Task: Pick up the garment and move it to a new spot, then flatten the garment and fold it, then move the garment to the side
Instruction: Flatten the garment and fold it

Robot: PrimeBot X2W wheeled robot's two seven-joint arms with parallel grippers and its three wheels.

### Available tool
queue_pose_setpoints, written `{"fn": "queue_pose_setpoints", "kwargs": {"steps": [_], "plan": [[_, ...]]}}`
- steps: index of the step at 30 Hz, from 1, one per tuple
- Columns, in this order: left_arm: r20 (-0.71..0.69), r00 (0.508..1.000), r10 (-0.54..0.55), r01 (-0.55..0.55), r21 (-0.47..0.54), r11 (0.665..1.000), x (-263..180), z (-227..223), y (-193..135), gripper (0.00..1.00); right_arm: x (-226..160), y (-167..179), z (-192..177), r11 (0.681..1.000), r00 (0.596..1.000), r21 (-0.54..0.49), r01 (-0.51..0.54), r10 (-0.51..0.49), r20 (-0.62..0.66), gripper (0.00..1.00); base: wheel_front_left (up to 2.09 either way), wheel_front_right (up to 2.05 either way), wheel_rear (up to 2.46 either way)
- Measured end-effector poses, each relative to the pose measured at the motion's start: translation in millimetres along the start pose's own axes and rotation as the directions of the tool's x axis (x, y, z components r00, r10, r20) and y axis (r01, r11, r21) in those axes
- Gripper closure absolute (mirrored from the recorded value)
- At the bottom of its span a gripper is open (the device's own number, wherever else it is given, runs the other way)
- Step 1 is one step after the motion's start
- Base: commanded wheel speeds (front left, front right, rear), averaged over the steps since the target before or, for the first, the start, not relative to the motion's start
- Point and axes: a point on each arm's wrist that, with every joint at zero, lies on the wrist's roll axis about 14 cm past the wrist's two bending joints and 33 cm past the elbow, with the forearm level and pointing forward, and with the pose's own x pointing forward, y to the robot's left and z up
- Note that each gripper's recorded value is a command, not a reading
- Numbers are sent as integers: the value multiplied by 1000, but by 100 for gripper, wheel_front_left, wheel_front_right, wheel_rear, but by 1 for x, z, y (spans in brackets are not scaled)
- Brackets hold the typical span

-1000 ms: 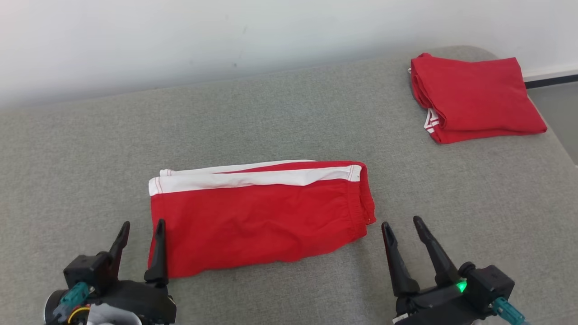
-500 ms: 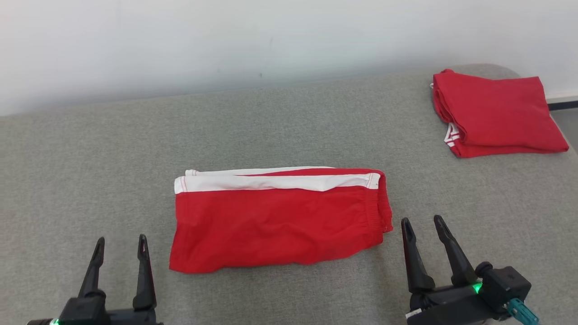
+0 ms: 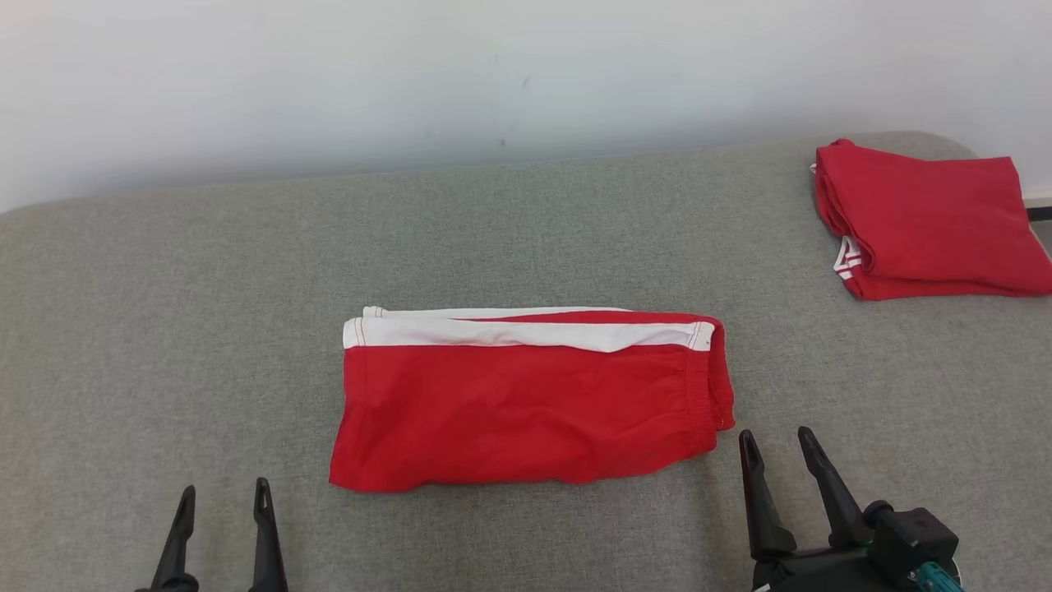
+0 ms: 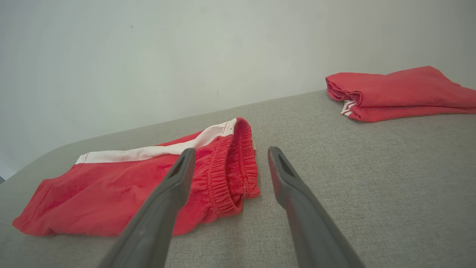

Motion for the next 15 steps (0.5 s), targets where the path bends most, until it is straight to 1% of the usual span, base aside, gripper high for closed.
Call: {"fn": "queue_pose_setpoints", "kwargs": {"steps": [8, 12, 15], "plan": [[-5, 1000, 16, -16, 10, 1000, -2, -2, 9, 0, 7, -4, -12, 1000, 999, -16, 4, -4, -41, 0, 0, 0, 0], [-12, 1000, 16, -16, 13, 1000, -2, -4, 11, 0, 24, -2, -12, 999, 999, -39, -20, 18, -48, 0, 0, 0, 0], [-4, 1000, 11, -11, 23, 1000, 1, -2, 6, 0, 39, 3, -19, 997, 996, -56, -48, 44, -77, 0, 0, 0, 0]]}}
